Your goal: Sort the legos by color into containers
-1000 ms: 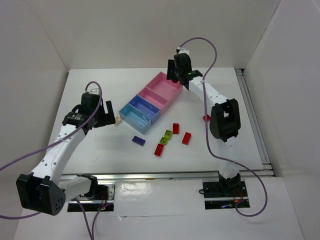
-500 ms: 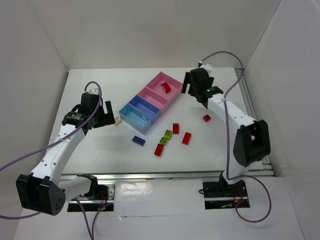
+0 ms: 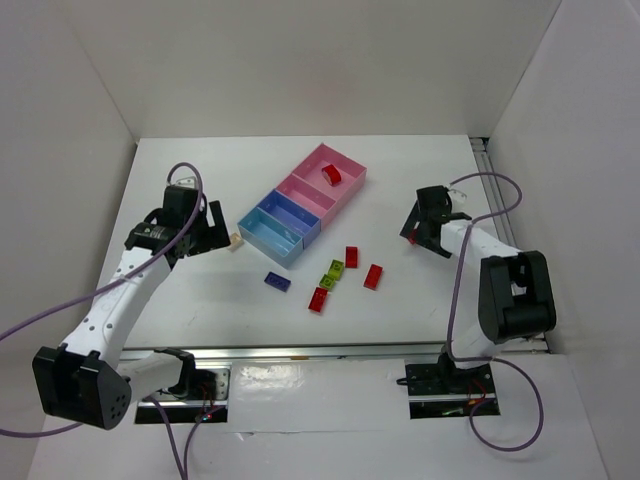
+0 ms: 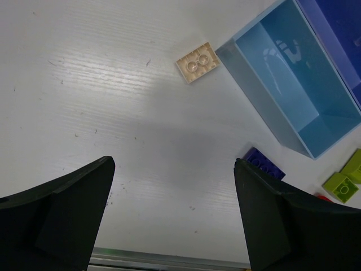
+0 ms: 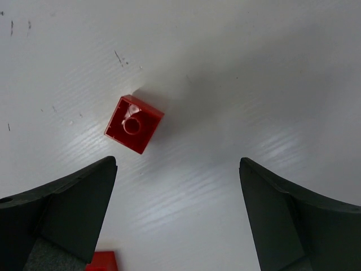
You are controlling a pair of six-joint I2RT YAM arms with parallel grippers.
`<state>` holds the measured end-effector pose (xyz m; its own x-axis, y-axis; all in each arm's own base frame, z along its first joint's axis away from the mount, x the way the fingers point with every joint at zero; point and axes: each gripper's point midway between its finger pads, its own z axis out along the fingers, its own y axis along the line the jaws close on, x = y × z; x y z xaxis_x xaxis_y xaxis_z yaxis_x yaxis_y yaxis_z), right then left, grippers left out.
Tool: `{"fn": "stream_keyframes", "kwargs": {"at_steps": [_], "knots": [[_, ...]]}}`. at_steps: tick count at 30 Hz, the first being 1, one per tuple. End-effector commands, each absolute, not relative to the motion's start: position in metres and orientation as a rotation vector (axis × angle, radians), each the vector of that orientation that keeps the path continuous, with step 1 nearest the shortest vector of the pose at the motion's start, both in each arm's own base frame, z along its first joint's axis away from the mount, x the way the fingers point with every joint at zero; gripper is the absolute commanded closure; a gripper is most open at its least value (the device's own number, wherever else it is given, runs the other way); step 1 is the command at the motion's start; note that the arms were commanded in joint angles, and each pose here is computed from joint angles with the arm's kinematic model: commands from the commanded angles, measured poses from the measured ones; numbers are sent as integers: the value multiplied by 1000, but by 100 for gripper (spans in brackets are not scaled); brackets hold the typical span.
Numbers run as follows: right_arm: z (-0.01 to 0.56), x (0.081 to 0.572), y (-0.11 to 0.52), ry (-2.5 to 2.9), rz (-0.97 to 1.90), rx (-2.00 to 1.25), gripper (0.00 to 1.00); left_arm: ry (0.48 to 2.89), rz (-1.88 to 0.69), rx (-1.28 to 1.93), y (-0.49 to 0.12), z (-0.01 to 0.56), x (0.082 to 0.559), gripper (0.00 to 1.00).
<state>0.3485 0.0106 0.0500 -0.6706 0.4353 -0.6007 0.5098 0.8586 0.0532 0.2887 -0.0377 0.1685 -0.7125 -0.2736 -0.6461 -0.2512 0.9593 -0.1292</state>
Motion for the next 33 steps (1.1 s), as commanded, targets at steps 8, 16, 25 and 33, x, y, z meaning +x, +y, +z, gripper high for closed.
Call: {"fn": "stream_keyframes", "kwargs": {"at_steps": [8, 16, 25, 33], "knots": [[35, 392, 27, 2360, -1, 742, 10, 2370, -73, -386, -42, 178, 294, 2], [20, 399, 25, 2369, -79, 748, 17, 2389, -65, -387, -42, 172, 293, 2], [47, 416, 37, 2322, -91, 700, 50, 2401, -72, -384, -44, 169, 293, 2], [131, 441, 103, 2179, 45, 496, 55, 2408, -129, -338, -52, 170, 294, 0]]}}
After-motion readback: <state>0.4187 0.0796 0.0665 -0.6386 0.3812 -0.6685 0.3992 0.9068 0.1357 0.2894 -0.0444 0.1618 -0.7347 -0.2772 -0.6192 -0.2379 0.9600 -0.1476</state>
